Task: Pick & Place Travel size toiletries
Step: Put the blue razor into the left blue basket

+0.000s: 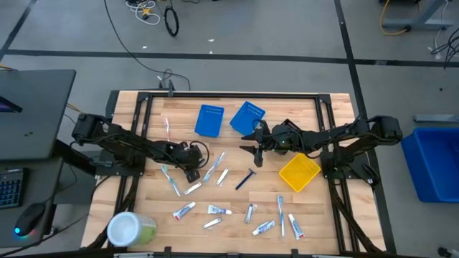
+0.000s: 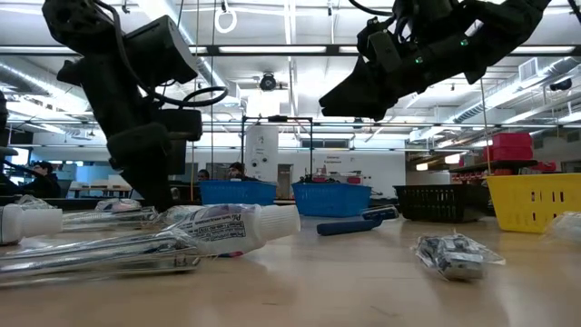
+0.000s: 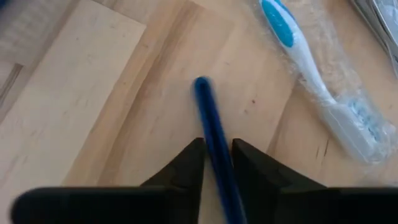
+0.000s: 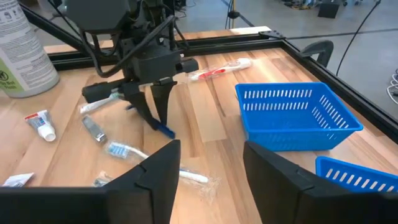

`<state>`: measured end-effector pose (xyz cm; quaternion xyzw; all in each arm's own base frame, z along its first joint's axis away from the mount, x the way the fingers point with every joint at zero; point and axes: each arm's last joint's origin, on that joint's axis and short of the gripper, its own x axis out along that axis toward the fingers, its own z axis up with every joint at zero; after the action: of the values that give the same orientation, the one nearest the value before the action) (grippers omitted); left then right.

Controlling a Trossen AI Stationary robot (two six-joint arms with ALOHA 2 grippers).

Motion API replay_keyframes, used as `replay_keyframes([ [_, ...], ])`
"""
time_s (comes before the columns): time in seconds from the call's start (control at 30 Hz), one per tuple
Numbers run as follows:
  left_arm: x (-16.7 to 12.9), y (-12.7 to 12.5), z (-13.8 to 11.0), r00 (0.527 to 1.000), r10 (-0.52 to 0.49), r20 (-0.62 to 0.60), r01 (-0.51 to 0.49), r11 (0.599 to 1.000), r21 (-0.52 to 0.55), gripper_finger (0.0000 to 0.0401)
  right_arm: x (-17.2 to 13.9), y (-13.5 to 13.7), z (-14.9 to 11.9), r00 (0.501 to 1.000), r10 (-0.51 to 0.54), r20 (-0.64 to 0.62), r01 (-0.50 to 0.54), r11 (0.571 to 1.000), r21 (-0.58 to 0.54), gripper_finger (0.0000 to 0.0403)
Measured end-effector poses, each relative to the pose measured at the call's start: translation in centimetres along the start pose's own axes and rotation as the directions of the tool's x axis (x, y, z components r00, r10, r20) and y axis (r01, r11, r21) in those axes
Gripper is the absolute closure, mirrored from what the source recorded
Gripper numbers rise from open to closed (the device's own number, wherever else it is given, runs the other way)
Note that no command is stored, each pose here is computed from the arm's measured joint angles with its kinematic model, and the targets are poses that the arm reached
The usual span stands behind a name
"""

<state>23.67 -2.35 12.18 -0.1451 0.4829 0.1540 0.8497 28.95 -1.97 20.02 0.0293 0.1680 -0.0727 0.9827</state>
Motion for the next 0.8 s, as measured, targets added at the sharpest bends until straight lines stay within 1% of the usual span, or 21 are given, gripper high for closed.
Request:
replay_keyframes([
  [0.07, 0.0, 0.0, 0.0, 1.000, 0.001, 0.001, -0.001, 1.000, -0.008, 0.0345, 0.0, 0.0, 0.0, 1.000, 0.000, 0.000, 0.000, 1.000, 0.000, 0.0222],
  [0.17, 0.0, 0.0, 0.0, 1.000, 0.007, 0.006, -0.007, 0.999, -0.035, 0.0365, 0.0, 0.0, 0.0, 1.000, 0.000, 0.000, 0.000, 1.000, 0.000, 0.0225],
  [0.3, 0.0, 0.0, 0.0, 1.000, 0.012, 0.015, -0.011, 0.998, -0.066, 0.0364, 0.0, 0.0, 0.0, 1.000, 0.000, 0.000, 0.000, 1.000, 0.000, 0.0230],
  [0.4, -0.1, 0.0, 0.2, 0.998, 0.042, 0.039, -0.037, 0.993, -0.108, 0.0353, 0.0, 0.0, 0.0, 1.000, 0.000, 0.000, 0.000, 1.000, 0.000, 0.0233],
  [0.47, -0.5, 0.0, 0.7, 0.995, 0.075, 0.072, -0.064, 0.988, -0.137, 0.0354, 0.0, 0.0, 0.0, 1.000, 0.000, 0.000, 0.000, 1.000, 0.000, 0.0236],
  [0.57, -1.5, -0.2, 3.0, 0.974, 0.132, 0.184, -0.095, 0.976, -0.198, 0.0363, 0.0, 0.0, 0.0, 1.000, 0.000, 0.000, 0.000, 1.000, 0.000, 0.0241],
  [0.67, -2.5, -0.1, 5.7, 0.942, 0.198, 0.272, -0.140, 0.966, -0.219, 0.0364, 0.0, 0.0, 0.0, 1.000, 0.000, 0.000, 0.000, 1.000, 0.000, 0.0246],
  [0.8, -4.4, 1.1, 10.1, 0.862, 0.317, 0.396, -0.215, 0.935, -0.281, 0.0353, 0.0, 0.0, 0.0, 1.000, 0.000, 0.001, 0.000, 1.000, 0.000, 0.0252],
])
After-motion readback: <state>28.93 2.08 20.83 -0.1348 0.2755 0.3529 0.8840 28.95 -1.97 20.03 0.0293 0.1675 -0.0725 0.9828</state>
